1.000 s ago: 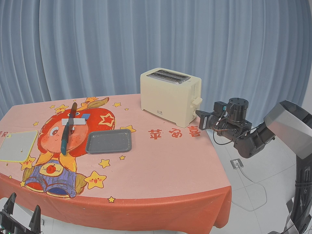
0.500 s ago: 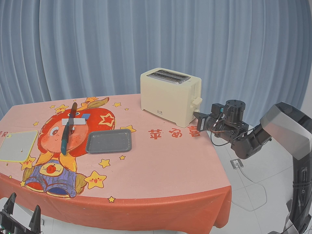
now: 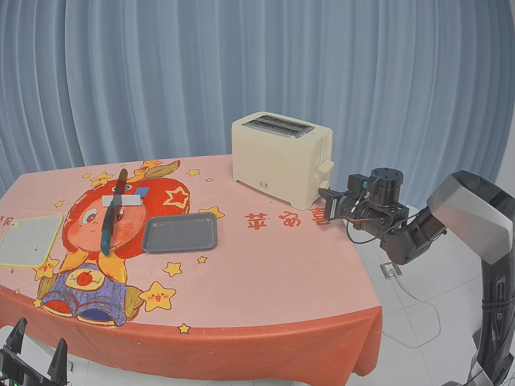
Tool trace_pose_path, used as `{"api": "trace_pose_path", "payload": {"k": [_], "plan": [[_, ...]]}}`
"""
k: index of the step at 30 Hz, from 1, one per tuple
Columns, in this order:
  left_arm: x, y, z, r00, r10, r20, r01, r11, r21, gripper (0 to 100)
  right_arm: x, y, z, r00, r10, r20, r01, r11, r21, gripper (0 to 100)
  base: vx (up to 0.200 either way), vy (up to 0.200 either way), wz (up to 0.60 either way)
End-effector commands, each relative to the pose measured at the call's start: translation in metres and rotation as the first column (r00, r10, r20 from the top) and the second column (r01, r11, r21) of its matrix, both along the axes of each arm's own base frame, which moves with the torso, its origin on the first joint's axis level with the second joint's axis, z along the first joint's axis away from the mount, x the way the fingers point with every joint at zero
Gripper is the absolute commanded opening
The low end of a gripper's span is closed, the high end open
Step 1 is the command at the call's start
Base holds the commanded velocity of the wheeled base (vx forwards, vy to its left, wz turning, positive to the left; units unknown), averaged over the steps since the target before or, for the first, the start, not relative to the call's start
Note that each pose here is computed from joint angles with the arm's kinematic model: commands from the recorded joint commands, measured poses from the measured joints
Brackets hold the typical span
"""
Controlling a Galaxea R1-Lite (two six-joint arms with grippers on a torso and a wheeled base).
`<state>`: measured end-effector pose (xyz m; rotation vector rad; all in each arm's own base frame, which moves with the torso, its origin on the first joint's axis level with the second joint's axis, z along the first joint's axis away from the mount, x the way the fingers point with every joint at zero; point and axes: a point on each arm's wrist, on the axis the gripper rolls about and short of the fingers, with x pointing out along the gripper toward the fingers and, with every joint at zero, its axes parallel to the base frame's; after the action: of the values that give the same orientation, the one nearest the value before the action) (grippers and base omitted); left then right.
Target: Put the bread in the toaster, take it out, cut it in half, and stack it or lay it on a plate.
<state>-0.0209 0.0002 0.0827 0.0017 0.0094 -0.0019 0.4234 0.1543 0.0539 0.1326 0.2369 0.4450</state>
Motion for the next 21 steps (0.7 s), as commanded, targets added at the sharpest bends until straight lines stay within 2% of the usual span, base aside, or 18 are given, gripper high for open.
{"api": "trace_pose_path", "payload": {"k": [1, 21], "plan": [[0.0012, 0.0000, -0.0049, 1.000, 0.000, -0.018, 0.000, 1.000, 0.000, 100, 0.0003, 0.0002, -0.0029, 1.000, 0.000, -0.005, 0.000, 1.000, -0.002, 0, 0.000, 0.000, 0.00], [0.0012, 0.0000, -0.0049, 1.000, 0.000, -0.018, 0.000, 1.000, 0.000, 100, -0.0012, 0.0025, -0.0012, 1.000, 0.003, 0.001, -0.003, 1.000, -0.004, 0, 0.000, 0.000, 0.00]]}}
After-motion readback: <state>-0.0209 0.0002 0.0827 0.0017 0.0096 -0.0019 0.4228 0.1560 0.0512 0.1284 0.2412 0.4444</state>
